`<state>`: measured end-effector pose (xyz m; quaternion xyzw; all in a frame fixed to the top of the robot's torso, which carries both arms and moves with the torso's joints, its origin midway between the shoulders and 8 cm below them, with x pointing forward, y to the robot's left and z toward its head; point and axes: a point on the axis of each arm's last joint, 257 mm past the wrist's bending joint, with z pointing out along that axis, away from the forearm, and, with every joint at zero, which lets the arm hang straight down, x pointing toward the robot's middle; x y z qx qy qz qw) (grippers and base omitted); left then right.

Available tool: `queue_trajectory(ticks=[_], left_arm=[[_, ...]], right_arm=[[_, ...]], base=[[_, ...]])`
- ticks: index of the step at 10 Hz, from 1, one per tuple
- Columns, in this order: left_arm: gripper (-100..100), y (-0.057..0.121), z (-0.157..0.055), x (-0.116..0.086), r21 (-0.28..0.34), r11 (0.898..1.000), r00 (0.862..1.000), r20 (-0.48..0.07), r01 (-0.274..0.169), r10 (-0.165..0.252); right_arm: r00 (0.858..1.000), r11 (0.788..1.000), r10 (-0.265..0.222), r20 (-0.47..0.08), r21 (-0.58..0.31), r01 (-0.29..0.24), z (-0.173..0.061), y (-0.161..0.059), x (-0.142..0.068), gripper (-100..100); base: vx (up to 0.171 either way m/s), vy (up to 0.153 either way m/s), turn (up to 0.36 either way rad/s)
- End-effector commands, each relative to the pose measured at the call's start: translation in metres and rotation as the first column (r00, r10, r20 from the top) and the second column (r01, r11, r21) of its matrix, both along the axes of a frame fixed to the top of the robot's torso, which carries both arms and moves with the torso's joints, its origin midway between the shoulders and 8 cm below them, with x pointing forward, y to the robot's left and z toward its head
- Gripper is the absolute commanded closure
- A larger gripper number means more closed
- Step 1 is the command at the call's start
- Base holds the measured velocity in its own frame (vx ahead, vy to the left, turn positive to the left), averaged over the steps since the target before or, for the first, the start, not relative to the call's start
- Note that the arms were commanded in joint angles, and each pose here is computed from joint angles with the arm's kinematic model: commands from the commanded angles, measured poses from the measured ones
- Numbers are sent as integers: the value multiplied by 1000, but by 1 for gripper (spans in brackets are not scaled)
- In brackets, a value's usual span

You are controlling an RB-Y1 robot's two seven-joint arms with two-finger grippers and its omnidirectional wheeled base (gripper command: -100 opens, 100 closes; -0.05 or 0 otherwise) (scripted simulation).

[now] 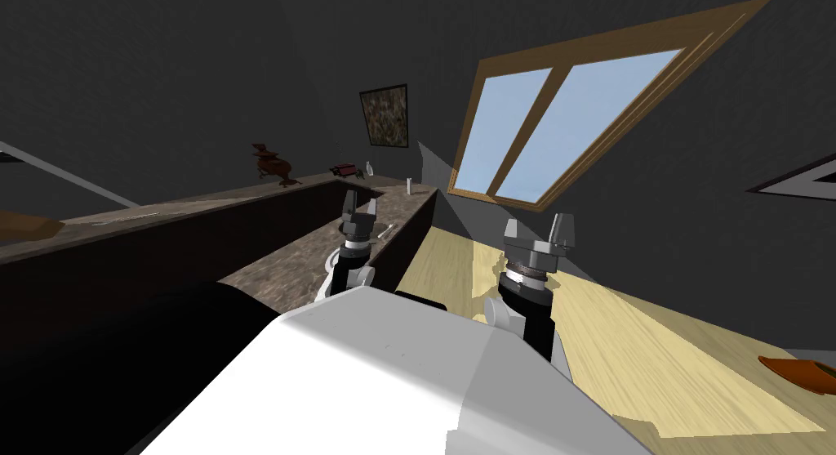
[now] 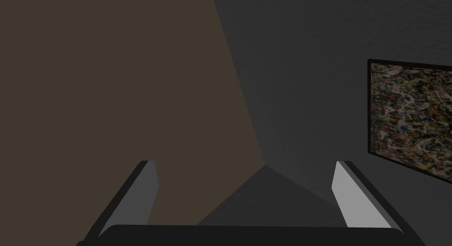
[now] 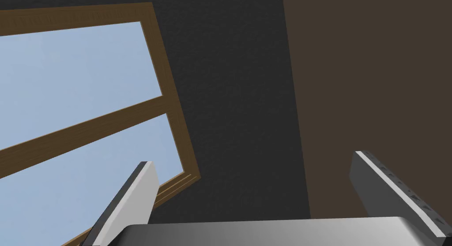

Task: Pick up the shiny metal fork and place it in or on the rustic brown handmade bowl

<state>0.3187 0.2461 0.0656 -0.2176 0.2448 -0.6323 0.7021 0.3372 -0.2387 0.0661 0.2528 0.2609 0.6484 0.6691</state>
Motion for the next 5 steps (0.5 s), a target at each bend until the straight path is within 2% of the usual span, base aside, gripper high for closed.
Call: queue_trajectory(ticks=[1,3,5], left_arm=[[-100,3,-5,9,19,1000,999,-41,2,-1],[-100,6,-9,15,25,1000,998,-67,1,1],[-100,15,-15,26,34,999,993,-119,-8,12]], right_arm=[[1000,1000,0,0,0,0,0,0,0,0],[1000,1000,0,0,0,0,0,0,0,0],[1000,1000,0,0,0,0,0,0,0,0]], base=[[52,-39,-4],[57,-78,6],[67,-75,3]])
